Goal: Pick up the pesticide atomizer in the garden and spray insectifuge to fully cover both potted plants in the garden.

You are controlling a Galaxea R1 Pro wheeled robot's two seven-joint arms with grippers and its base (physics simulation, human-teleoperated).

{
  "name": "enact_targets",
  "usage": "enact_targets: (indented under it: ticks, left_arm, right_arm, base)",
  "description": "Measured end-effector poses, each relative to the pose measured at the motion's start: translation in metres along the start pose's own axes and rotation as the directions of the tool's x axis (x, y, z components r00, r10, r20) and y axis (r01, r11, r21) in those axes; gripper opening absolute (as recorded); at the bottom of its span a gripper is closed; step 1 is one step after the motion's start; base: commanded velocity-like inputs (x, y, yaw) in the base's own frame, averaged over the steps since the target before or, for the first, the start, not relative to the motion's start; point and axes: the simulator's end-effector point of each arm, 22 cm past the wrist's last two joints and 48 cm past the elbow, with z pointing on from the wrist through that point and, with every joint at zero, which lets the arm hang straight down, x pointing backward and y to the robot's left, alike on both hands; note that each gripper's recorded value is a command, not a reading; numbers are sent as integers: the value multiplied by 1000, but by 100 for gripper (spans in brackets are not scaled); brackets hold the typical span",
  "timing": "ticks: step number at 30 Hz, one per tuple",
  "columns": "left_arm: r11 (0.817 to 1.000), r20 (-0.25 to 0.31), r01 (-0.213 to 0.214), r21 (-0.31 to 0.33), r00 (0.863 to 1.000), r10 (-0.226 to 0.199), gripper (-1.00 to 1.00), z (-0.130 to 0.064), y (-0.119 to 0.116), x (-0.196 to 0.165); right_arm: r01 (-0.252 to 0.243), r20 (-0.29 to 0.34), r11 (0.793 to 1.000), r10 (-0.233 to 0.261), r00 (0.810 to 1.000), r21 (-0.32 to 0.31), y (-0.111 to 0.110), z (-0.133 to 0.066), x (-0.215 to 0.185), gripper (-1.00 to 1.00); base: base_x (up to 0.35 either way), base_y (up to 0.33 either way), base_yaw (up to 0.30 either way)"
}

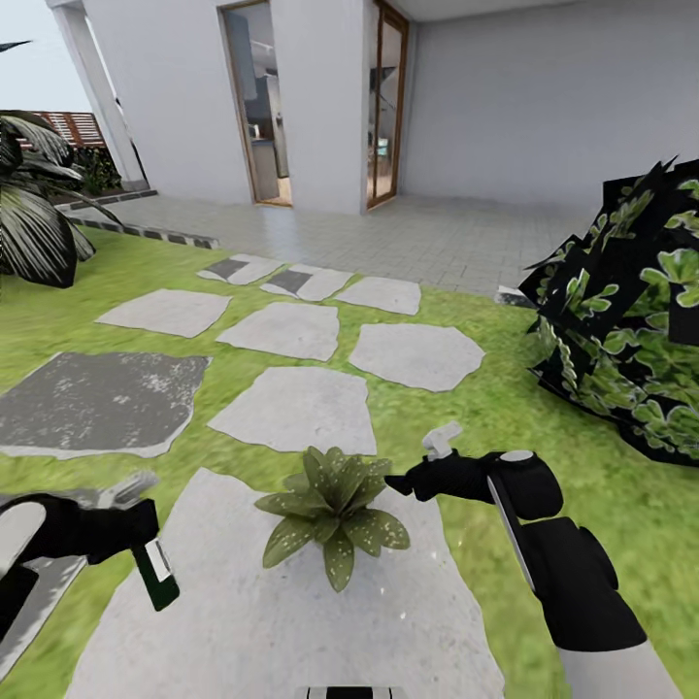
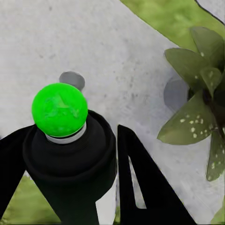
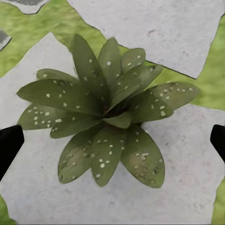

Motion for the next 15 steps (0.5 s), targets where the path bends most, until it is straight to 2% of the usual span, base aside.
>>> enact_targets:
  ticks: [1,2,5,7,10,13,15]
  left_arm:
    - [998,-15,-65,-7,998,65,-100,9,-8,12]
    - [986,-21,-165,-8,986,165,-100,21,-20,26]
    - [958,20,-287,10,958,287,-100,35,-39,35]
    - [931,52,-362,51,932,360,-100,42,-56,44]
    - [883,79,-461,84,887,456,-100,48,-69,57]
    - [860,75,-501,99,865,496,-100,52,-75,68]
    - [833,99,-545,94,838,537,-100,57,-83,76]
  right_arm:
    - [0,2,1000,0,1000,2,-1,-1,-1,100]
    - [-1,6,1000,1,1000,6,-4,-2,-3,100]
    - [-8,15,1000,7,1000,20,-12,-5,-7,100]
    - [-27,31,999,26,999,39,-24,-10,-11,100]
    - [-79,58,994,75,996,73,-47,-21,-13,100]
    - [-96,65,991,91,994,88,-56,-25,-13,100]
    - [-102,68,990,96,993,93,-59,-26,-13,100]
  base:
    - [-265,225,-125]
    - [-265,226,-148]
    - [-263,228,-212]
    - [-251,240,-206]
    - [-171,197,-73]
    - [-55,66,-20]
    - [-17,21,-6]
